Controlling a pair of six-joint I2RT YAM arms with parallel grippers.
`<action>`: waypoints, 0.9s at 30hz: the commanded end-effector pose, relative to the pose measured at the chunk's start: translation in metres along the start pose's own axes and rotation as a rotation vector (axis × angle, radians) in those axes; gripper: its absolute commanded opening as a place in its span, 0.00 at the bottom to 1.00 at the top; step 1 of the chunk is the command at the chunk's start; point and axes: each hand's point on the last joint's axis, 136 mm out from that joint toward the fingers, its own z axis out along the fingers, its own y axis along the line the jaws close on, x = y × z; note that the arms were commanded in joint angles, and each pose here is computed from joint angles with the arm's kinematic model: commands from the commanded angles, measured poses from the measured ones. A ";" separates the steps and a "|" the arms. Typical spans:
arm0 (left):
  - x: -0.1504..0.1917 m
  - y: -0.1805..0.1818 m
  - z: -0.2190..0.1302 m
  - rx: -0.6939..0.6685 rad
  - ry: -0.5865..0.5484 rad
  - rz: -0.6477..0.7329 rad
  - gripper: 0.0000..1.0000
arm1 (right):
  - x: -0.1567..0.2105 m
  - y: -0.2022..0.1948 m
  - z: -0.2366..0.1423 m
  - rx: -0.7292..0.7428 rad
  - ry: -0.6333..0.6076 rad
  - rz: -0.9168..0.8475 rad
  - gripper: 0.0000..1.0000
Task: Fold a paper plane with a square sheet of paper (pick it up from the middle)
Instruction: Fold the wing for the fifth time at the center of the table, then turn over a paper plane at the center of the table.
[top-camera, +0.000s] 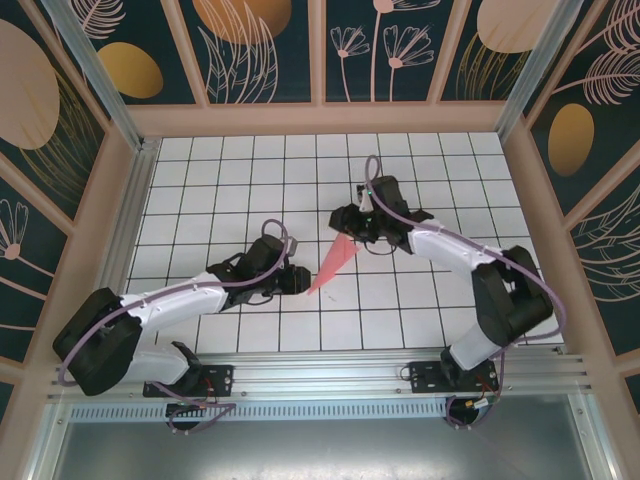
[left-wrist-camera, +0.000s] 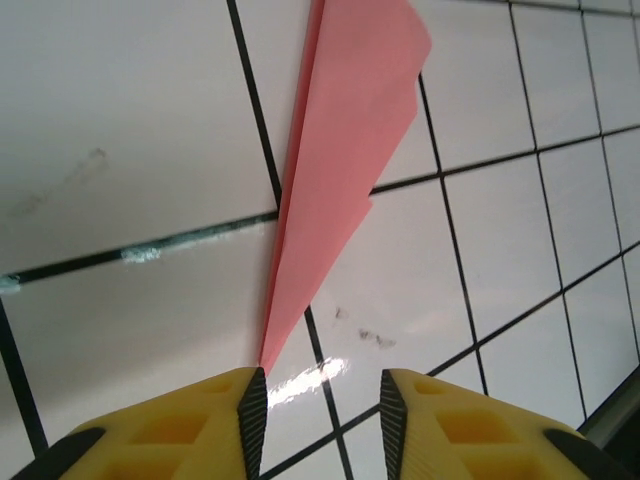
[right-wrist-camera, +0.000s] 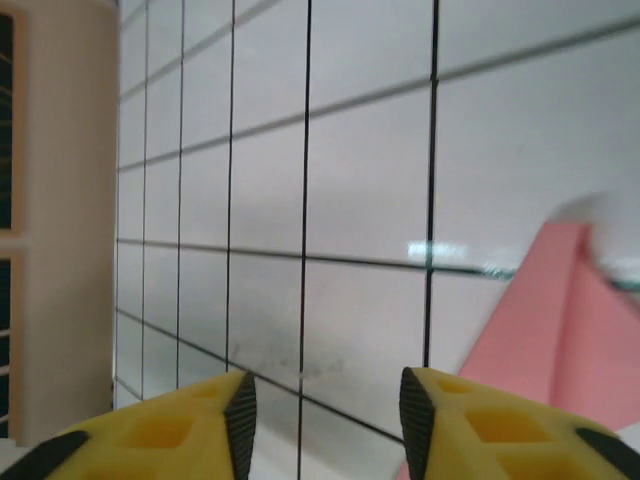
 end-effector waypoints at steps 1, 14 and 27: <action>-0.038 -0.012 -0.011 -0.021 -0.164 0.071 0.41 | -0.015 -0.050 -0.026 0.163 -0.143 0.093 0.62; -0.039 -0.025 0.059 -0.479 -0.031 0.482 0.47 | -0.012 -0.133 -0.073 0.285 -0.315 0.373 0.99; -0.028 -0.019 0.107 -0.598 0.097 0.569 0.34 | -0.008 -0.159 -0.086 0.303 -0.333 0.443 0.99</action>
